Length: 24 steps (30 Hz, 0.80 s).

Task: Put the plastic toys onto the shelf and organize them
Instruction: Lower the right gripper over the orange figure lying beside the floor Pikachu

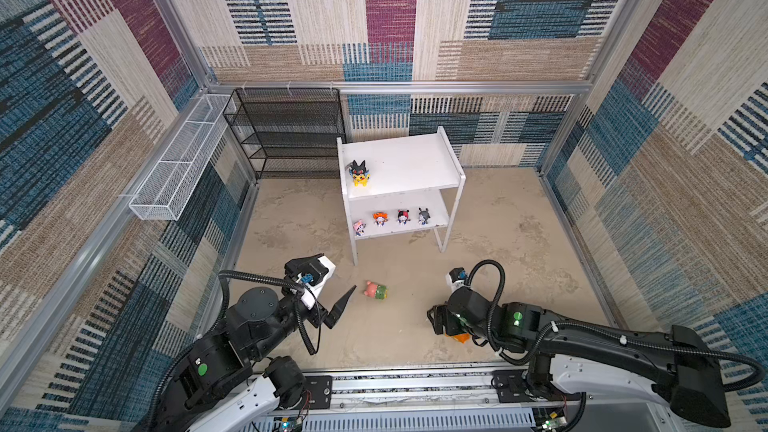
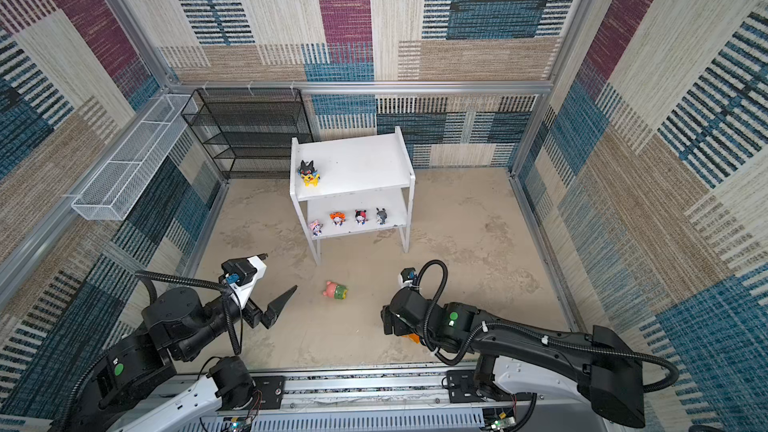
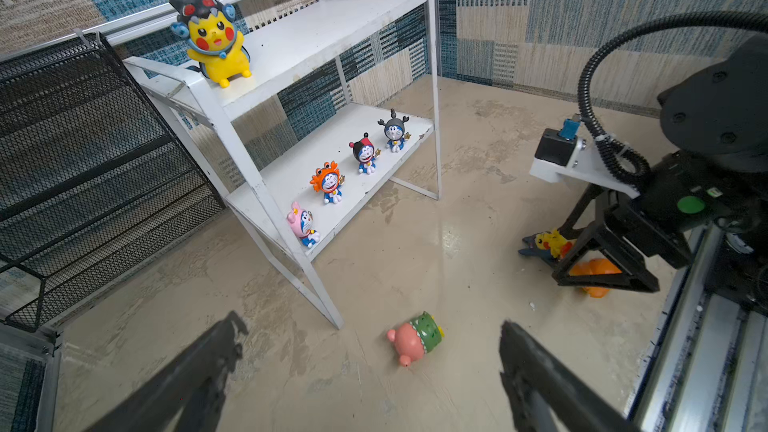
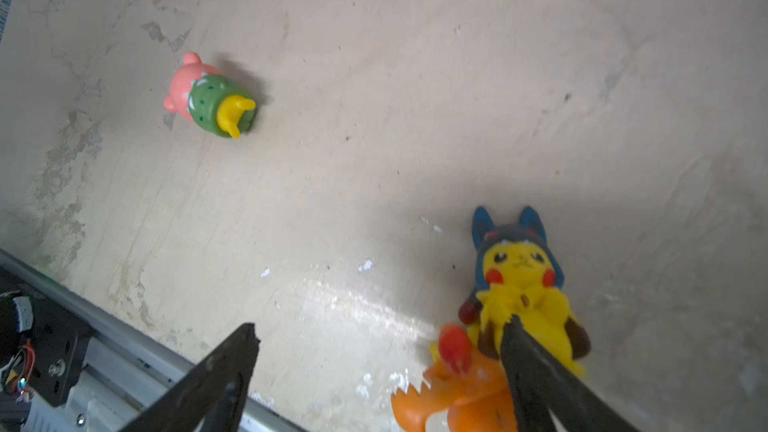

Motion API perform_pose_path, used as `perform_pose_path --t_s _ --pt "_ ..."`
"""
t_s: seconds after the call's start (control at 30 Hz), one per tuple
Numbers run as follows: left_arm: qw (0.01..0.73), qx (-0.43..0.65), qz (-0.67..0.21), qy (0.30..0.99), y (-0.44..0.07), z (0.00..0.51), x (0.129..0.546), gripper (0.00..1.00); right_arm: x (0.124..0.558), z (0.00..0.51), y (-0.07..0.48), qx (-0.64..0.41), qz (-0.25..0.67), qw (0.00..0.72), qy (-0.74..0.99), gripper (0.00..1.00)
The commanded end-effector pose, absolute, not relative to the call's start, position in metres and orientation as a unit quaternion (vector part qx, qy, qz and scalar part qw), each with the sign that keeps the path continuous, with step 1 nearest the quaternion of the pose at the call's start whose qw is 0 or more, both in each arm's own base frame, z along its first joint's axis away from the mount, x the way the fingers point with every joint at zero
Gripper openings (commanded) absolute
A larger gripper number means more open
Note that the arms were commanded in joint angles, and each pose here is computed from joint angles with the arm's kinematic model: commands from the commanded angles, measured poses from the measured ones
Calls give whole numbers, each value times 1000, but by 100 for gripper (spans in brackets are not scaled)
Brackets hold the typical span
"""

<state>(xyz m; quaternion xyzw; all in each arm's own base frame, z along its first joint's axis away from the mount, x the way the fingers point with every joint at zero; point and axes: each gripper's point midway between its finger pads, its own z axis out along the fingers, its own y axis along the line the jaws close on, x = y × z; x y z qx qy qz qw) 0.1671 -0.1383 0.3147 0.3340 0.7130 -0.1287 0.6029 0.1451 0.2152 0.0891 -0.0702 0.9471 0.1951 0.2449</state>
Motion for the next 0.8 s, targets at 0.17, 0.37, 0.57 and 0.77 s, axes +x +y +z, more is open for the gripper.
perform_pose_path --t_s 0.17,0.37,0.57,0.77 --pt "611 325 -134 709 -134 317 165 99 100 72 171 -33 142 157 977 94" --pt "622 320 -132 702 -130 320 163 99 95 57 195 -82 200 154 964 95" --pt "618 322 -135 705 -133 319 165 99 88 70 263 -199 289 164 922 91" --pt "619 318 -136 705 -131 319 164 99 90 54 250 -203 243 163 935 91"
